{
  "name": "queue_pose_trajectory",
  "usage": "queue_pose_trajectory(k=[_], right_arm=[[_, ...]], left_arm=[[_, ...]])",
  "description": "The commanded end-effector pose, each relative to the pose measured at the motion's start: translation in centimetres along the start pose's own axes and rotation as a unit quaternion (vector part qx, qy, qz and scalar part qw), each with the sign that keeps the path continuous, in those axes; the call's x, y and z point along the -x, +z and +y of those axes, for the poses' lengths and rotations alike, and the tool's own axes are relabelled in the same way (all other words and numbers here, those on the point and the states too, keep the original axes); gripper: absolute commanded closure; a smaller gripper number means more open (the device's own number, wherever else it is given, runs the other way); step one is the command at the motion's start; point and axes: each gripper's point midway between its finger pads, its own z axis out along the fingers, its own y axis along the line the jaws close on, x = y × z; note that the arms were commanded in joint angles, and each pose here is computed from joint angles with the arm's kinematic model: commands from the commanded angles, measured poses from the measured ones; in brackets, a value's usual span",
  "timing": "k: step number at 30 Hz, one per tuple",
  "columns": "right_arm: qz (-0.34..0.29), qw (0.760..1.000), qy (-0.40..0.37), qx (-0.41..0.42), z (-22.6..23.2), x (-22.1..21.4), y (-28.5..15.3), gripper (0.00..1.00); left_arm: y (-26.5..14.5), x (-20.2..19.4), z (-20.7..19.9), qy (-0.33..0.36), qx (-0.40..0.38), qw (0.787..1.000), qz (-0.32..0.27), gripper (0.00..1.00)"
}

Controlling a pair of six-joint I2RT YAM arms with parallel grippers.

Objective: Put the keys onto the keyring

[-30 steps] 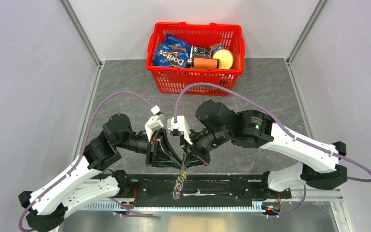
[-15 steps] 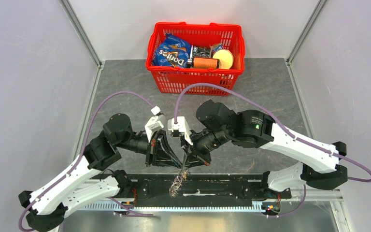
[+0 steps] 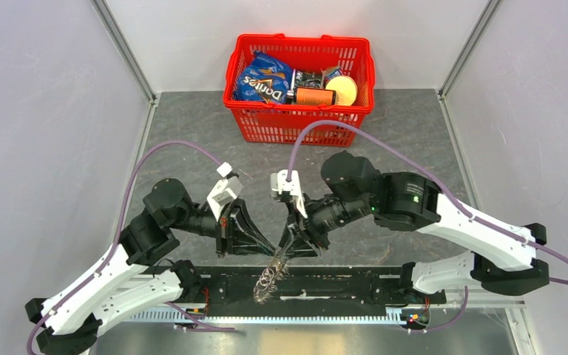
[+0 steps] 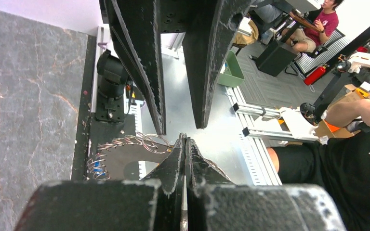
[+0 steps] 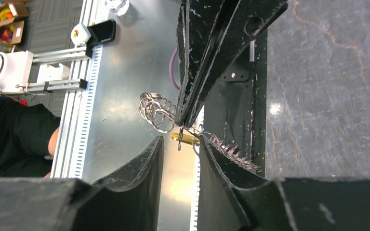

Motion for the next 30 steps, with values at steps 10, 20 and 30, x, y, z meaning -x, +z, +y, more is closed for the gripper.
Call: queue_pose_trajectory(k=[10,20,30], right_arm=[[-0.128,0.991,-0.013,-0.033,0.7,3.6,-3.0,0.53],[-0.135,0.99,-0.014,-0.029,0.7,4.2,-2.6,0.58],[-0.135,0.99,-0.013,-0.027,0.8,4.4,-2.4,0.66]], left_arm=[[-0.3,3.9,-1.7,0.075,-0.014,0.993,-0.085,0.98],[-0.8,5.4,-2.1,0.085,-0.006,0.988,-0.132,0.98],[-1.1,6.2,-2.1,0.088,0.007,0.984,-0.154,0.98]])
